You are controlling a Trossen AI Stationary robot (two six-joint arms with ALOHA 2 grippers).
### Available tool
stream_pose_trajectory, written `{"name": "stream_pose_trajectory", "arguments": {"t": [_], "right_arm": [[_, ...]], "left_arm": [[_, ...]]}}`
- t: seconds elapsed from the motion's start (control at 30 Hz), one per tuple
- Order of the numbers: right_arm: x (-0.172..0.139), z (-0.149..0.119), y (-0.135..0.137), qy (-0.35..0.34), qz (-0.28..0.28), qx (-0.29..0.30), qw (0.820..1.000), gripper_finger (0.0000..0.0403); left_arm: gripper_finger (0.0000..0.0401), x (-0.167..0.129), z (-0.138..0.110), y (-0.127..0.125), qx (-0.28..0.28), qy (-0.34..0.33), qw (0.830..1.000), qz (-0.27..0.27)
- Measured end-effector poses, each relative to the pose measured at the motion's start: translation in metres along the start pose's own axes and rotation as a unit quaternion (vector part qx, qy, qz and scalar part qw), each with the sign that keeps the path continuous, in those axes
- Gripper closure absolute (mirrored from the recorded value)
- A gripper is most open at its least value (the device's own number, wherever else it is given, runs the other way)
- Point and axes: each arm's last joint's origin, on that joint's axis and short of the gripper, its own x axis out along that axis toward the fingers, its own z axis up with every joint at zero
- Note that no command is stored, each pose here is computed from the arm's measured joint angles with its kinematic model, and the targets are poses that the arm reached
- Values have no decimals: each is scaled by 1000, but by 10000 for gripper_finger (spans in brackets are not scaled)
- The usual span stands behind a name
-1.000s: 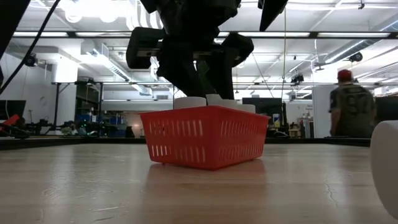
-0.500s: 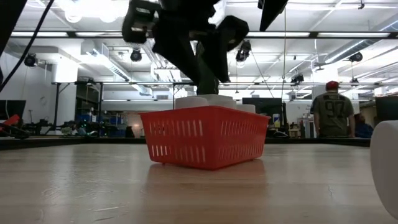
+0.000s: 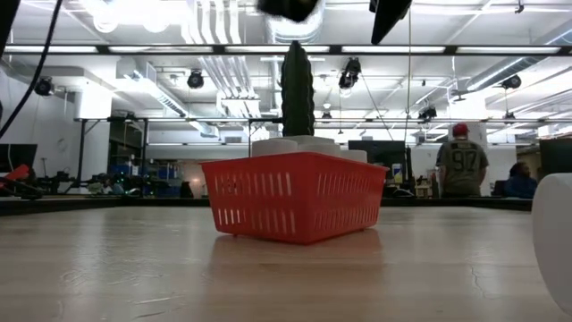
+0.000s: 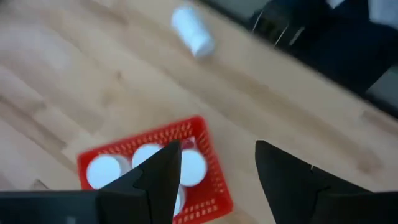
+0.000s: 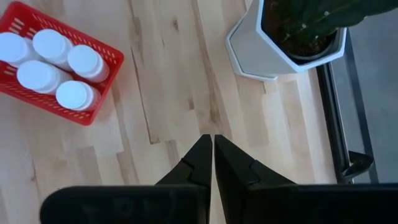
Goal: Pick and place pill bottles into a basket
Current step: Adjust the white pill bottle in the red bin
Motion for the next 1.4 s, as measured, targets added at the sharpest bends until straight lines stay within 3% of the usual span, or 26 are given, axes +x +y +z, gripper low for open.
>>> {"name": "stream_pose_trajectory", "arguments": {"t": [0.2, 0.4, 0.6, 0.7, 0.97, 1.23, 1.4], "right_arm": [[0, 2, 0, -11, 1, 2, 1000, 394], [-1, 9, 9, -58, 2, -19, 998, 395], [-5, 11, 20, -103, 15, -53, 993, 395], [-5, 10, 22, -127, 18, -55, 990, 395], [11, -1, 24, -190, 25, -46, 980, 395], [41, -30, 27, -283, 48, -34, 957, 394], [68, -55, 34, -380, 117, -39, 917, 394]], "left_arm": [[214, -40, 9, -16, 12, -50, 998, 32], [214, -67, -4, -40, 15, -101, 992, 67], [214, -80, -37, -71, 2, -154, 979, 130], [214, -85, -58, -87, -13, -181, 967, 177], [214, -87, -106, -123, -38, -249, 938, 237], [214, -83, -135, -140, -42, -262, 924, 275], [214, -74, -148, -146, -45, -256, 927, 271]]}}
